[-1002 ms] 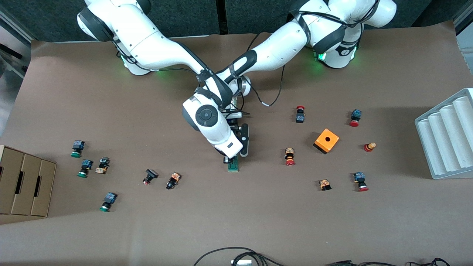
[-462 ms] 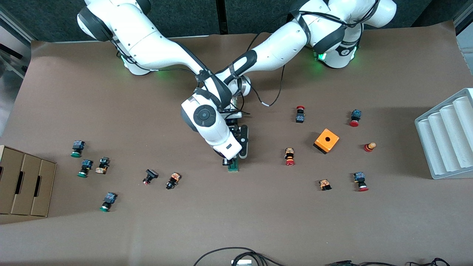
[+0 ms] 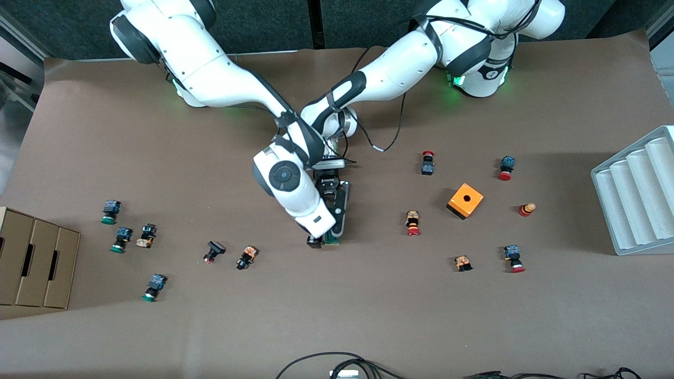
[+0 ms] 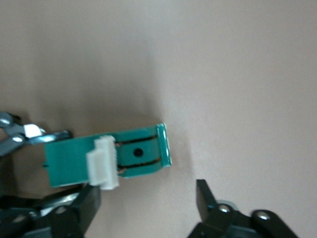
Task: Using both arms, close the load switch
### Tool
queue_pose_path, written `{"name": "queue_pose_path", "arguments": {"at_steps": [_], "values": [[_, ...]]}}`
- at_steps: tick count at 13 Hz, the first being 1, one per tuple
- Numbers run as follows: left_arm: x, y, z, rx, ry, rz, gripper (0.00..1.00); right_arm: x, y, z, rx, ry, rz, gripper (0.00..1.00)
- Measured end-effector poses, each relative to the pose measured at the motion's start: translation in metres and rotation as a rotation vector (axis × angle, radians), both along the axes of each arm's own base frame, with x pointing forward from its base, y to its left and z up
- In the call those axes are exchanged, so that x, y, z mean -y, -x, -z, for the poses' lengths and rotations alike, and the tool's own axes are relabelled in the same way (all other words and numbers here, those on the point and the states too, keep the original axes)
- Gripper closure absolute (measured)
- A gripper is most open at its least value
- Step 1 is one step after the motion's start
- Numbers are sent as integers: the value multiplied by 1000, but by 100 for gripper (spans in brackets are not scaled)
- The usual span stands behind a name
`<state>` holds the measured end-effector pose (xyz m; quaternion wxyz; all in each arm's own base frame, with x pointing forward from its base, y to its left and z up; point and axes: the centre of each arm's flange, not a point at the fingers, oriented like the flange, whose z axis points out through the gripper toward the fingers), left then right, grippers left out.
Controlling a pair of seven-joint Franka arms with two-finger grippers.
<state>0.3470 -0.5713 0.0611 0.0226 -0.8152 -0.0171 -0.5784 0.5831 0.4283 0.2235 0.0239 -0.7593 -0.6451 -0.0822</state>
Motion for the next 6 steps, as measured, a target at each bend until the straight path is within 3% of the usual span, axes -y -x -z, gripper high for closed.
{"name": "queue_pose_path", "arguments": {"at_steps": [1, 6], "values": [[0, 0, 0, 0, 0, 0, 35, 2, -1, 4, -1, 1, 3, 0], [0, 0, 0, 0, 0, 0, 36, 0, -1, 2, 1, -3, 1, 0]]}}
